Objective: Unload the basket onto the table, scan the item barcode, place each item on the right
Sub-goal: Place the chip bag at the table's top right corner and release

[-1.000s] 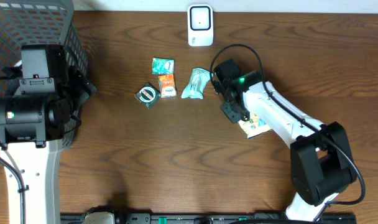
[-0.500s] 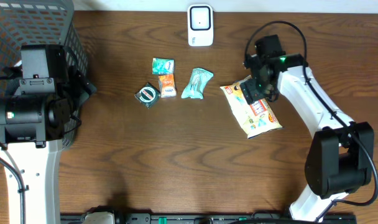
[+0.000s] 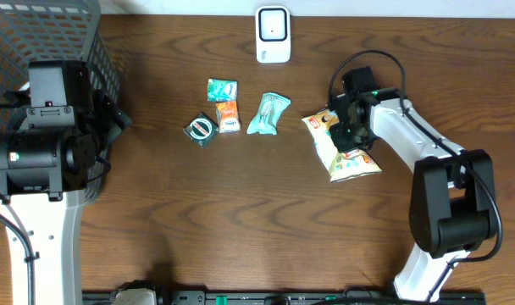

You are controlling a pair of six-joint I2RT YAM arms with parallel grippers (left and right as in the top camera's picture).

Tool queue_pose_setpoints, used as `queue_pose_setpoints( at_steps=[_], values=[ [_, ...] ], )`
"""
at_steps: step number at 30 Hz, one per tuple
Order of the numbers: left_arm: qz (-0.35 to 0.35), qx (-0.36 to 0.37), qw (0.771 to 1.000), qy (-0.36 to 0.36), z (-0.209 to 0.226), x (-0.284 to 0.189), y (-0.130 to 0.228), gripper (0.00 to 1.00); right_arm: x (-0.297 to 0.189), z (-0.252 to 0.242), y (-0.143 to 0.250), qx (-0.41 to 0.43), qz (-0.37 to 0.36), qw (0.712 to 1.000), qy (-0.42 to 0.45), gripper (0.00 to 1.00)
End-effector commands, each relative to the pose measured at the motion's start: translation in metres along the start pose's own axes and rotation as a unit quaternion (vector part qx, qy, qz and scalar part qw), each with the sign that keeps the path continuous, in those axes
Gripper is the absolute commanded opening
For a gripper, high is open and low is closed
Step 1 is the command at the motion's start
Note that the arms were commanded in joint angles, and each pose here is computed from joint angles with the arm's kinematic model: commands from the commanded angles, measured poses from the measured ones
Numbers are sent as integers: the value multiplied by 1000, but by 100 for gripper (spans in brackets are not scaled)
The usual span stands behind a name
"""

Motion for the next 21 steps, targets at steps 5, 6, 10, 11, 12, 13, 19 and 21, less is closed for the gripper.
queue_pose_setpoints(
  at_steps=[5, 6, 10, 11, 12, 13, 19, 21],
  values=[
    [-3, -6, 1000, -6, 3, -1, -2, 98, -46, 16, -27, 59, -55, 996, -28, 1],
    [-3, -6, 1000, -6, 3, -1, -2, 98, -61, 20, -36, 62, -82, 994, -35, 1],
    [-3, -6, 1000, -6, 3, -1, -2, 98, -114, 42, -74, 30, -189, 979, -64, 1],
    [-3, -6, 1000, -6, 3, -1, -2, 98, -123, 50, -81, 15, -211, 975, -69, 1],
    [-3, -6, 1000, -6, 3, -1, -2, 98, -128, 55, -86, 5, -226, 972, -73, 1],
    [-3, -6, 1000, -6, 3, -1, -2, 98, -134, 62, -92, -3, -248, 966, -80, 1],
    [-3, -6, 1000, -6, 3, -1, -2, 98, -172, 110, -144, -25, -423, 894, -144, 1],
    [-3, -6, 1000, -6, 3, -1, -2, 98, -176, 116, -155, -12, -441, 883, -161, 1]
  ],
)
Point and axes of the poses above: each gripper's point midway between its finger pads, its own x axis out along the fingers, its own z axis along the line the jaws close on, y = z × x, the point moved 6 cm from there along -x, back along the fingers, and after that the axes turned 15 degrees about x, right-handed, at the moved point
